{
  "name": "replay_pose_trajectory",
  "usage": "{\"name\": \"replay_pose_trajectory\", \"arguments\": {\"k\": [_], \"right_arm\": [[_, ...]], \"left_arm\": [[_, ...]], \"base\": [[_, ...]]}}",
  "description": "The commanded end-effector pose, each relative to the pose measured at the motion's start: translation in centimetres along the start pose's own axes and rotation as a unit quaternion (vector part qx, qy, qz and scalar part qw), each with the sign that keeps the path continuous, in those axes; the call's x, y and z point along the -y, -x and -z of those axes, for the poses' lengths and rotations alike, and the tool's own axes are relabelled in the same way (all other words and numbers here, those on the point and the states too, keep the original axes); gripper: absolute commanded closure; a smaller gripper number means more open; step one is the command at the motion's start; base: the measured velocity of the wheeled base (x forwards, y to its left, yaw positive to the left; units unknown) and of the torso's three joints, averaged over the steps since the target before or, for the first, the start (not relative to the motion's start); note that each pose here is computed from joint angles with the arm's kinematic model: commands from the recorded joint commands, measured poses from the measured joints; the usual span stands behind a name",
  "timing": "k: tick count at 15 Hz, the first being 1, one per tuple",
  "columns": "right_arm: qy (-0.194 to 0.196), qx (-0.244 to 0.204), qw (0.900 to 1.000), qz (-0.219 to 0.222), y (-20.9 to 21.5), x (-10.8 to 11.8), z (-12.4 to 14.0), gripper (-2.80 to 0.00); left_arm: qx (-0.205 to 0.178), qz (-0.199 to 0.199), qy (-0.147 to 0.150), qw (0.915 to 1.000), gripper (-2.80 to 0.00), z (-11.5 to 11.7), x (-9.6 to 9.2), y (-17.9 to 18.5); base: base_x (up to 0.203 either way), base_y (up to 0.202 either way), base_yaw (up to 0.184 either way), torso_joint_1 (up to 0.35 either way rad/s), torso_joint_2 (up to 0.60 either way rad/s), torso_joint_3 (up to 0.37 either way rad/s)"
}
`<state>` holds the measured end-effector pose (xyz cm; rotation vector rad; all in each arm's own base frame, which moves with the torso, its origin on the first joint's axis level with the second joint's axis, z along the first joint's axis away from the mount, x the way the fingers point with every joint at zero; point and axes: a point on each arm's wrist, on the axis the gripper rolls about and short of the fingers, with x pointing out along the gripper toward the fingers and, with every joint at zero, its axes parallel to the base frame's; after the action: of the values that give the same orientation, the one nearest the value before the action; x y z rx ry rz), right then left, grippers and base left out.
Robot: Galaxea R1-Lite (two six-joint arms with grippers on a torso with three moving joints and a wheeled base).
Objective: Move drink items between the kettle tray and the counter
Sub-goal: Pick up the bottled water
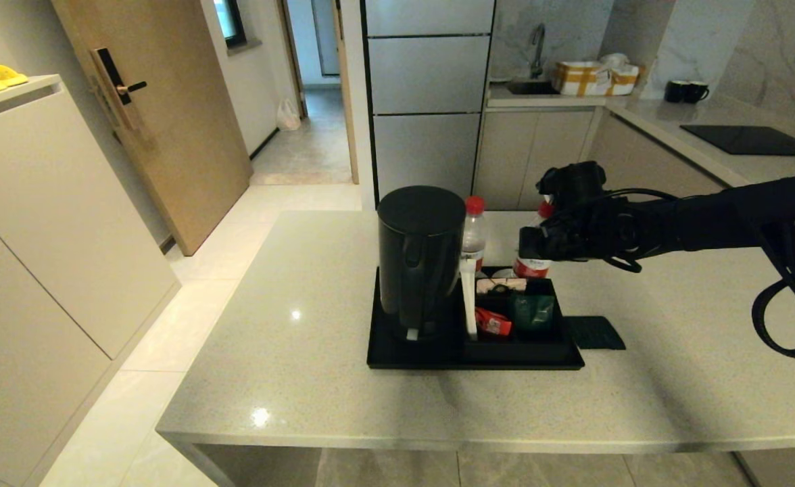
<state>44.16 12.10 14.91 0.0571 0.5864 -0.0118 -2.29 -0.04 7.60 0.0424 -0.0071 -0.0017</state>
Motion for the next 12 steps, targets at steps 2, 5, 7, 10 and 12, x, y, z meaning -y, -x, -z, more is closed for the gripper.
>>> {"name": "replay_pose_trajectory", "arguments": {"k": [2, 5, 7, 10, 12], "right_arm": [[-0.003, 0.004, 1.0, 0.0, 0.4, 0.0, -0.3, 0.0], [-0.006, 0.022, 1.0, -0.003, 1.8, 0.2, -1.6, 0.0], [-0.011, 0.033, 0.999, 0.0, 3.0, 0.8, -2.8, 0.0], [-0.028, 0.044, 0.998, 0.024, 5.9, 3.4, -5.7, 0.0], [-0.045, 0.047, 0.996, 0.057, 6.5, 6.6, -6.7, 0.0]], "left_arm": [[0.0, 0.0, 0.0, 1.0, 0.0, 0.0, 0.0, 0.0], [0.0, 0.0, 0.0, 1.0, 0.0, 0.0, 0.0, 0.0], [0.0, 0.0, 0.0, 1.0, 0.0, 0.0, 0.0, 0.0], [0.0, 0.0, 0.0, 1.0, 0.0, 0.0, 0.0, 0.0], [0.0, 0.0, 0.0, 1.0, 0.0, 0.0, 0.0, 0.0]], "base": [[0.0, 0.0, 0.0, 0.0, 0.0, 0.0], [0.0, 0.0, 0.0, 0.0, 0.0, 0.0], [0.0, 0.0, 0.0, 0.0, 0.0, 0.0], [0.0, 0.0, 0.0, 0.0, 0.0, 0.0], [0.0, 0.0, 0.0, 0.0, 0.0, 0.0]]}}
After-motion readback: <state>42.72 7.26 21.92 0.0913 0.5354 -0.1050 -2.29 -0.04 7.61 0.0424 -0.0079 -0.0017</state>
